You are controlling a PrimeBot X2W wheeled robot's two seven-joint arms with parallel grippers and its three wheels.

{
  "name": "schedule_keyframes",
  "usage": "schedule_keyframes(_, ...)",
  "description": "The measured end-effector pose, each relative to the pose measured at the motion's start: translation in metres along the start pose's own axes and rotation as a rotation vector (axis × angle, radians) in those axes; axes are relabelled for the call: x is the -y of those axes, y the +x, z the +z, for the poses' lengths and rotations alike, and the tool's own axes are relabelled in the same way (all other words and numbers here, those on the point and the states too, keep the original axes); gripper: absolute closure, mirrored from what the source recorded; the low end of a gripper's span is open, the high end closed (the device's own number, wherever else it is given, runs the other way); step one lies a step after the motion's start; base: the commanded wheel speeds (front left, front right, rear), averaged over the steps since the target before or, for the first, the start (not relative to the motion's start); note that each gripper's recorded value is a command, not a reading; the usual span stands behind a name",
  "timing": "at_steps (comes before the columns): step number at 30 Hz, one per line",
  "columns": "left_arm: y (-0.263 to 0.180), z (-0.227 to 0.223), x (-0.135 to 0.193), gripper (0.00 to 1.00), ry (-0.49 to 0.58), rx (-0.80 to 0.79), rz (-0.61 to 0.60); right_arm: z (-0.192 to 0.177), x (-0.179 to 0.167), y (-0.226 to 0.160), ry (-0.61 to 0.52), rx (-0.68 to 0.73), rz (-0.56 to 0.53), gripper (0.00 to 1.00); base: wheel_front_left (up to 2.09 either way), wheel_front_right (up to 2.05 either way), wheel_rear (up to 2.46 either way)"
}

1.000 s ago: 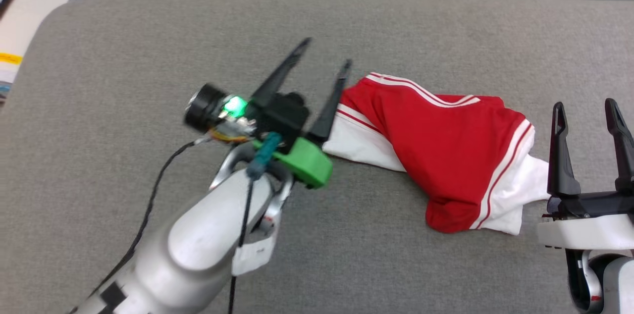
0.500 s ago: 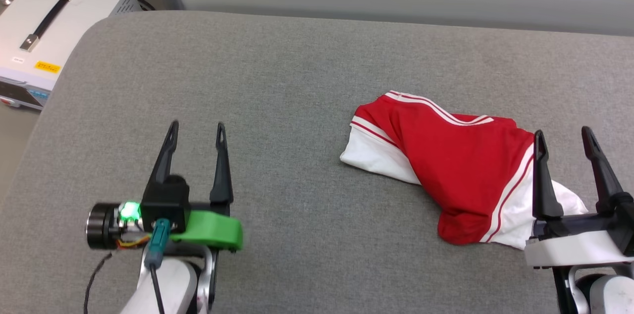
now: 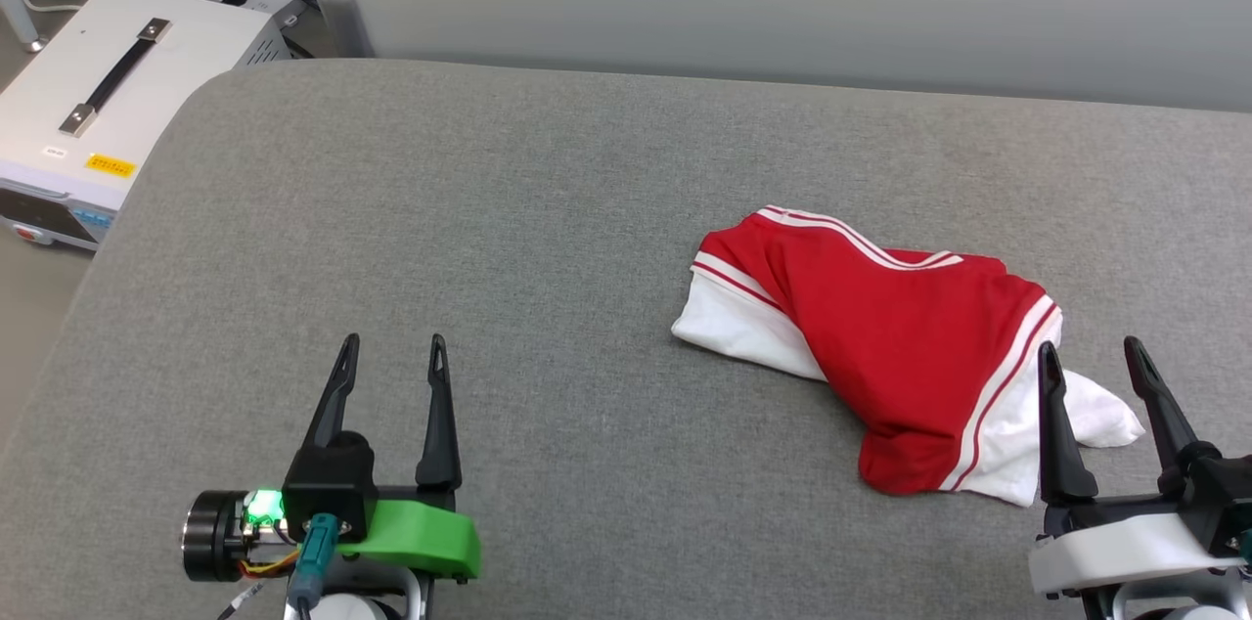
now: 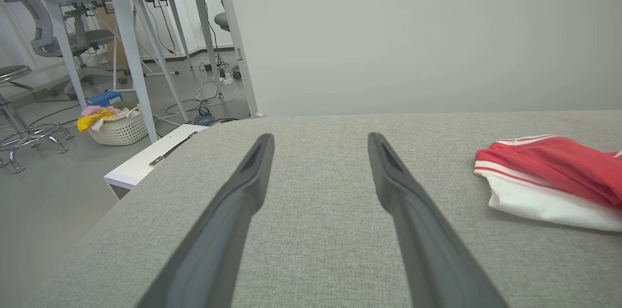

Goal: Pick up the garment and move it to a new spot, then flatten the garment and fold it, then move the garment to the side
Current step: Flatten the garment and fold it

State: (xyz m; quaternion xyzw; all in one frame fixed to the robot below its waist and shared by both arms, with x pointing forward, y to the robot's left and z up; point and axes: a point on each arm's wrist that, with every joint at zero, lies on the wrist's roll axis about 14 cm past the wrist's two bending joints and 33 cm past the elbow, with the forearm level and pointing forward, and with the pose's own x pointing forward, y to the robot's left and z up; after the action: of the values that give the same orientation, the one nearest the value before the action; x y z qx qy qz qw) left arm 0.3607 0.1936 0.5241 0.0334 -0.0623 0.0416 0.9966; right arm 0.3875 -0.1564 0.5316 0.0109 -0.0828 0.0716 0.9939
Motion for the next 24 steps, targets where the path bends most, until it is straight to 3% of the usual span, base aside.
schedule_keyframes(18, -0.004, -0.006, 0.002, 0.0, 0.003, -0.015, -0.01, -0.006, 0.007, -0.008, 0.002, -0.025, -0.022, 0.0, 0.0, 0.0, 0.0)
schedule_keyframes(24, -0.002, -0.008, 0.004, 0.0, 0.001, -0.019, -0.013, 0.028, 0.02, 0.014, -0.085, 0.088, -0.044, 0.0, 0.0, 0.0, 0.0)
